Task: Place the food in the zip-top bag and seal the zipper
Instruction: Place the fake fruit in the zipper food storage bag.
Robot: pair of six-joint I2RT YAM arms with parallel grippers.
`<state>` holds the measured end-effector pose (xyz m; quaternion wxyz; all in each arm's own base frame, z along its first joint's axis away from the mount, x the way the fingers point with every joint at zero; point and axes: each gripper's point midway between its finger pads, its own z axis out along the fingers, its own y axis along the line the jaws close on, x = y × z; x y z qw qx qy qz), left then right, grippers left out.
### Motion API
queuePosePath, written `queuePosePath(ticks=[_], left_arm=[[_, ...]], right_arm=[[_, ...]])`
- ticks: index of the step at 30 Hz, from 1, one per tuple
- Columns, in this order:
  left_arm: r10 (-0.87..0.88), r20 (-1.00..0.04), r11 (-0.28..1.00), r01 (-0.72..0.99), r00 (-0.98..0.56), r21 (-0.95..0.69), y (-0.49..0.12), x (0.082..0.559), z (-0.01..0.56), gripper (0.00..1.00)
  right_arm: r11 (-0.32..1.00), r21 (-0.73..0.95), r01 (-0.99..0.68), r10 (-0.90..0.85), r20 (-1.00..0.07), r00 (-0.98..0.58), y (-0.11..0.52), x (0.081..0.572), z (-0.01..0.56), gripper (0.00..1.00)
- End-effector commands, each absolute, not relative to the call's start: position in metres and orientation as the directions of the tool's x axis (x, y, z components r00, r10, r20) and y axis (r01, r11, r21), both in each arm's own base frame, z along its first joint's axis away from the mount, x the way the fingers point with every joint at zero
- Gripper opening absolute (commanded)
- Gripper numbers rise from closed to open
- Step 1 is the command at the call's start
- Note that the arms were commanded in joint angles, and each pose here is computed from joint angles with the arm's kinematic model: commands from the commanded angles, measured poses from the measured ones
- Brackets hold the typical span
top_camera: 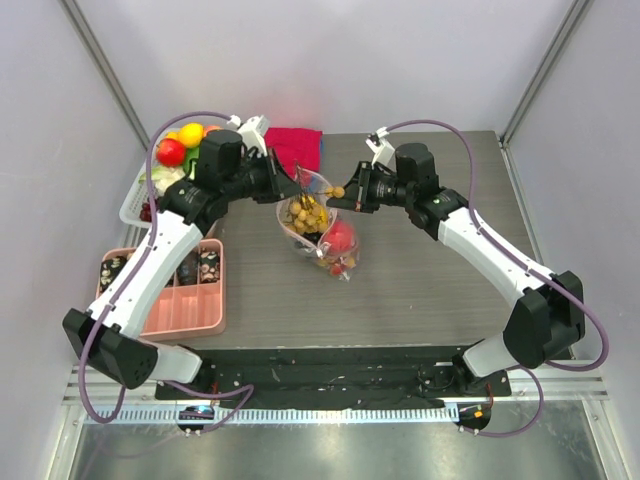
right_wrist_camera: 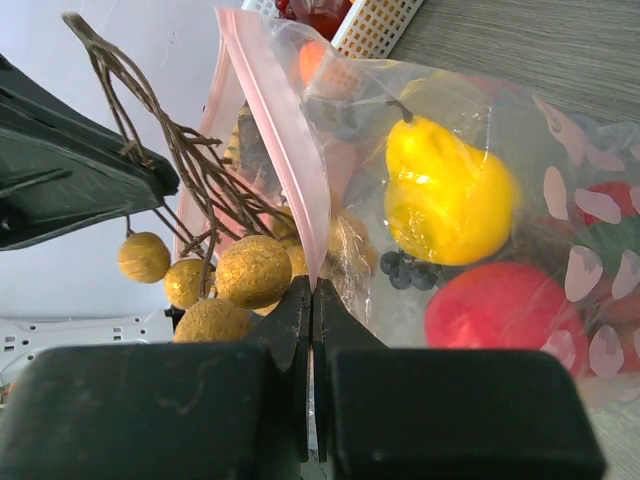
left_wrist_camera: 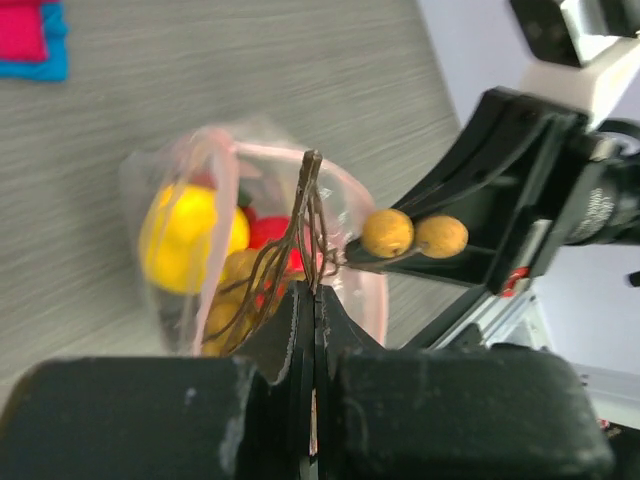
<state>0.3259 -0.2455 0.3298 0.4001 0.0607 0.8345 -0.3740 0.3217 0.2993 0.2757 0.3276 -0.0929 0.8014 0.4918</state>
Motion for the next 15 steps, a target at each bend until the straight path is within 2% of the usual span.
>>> queuePosePath(ticks=[1,10,15], left_arm=[[-0.190,-0.792,0.757,0.427,-0.581,-0.495,-0.223,0.314,0.354,0.00],[-0.096,-0.815,0.872,0.346,-0.572,-0.345,-0.196,0.328,0.339,0.00],[-0.053,-0.823,0.878,0.366,-0.565,-0.308,-0.198,0.333,0.336,0.00]], right_arm=[[0.469,0.707,-0.529,0.203,-0.670,-0.714,0.296,0.320,0.307,0.01],[0.493,0.684,-0.538,0.207,-0.692,-0.691,0.289,0.324,0.309,0.01],[0.497,0.679,-0.540,0.205,-0.697,-0.688,0.288,0.325,0.308,0.01]])
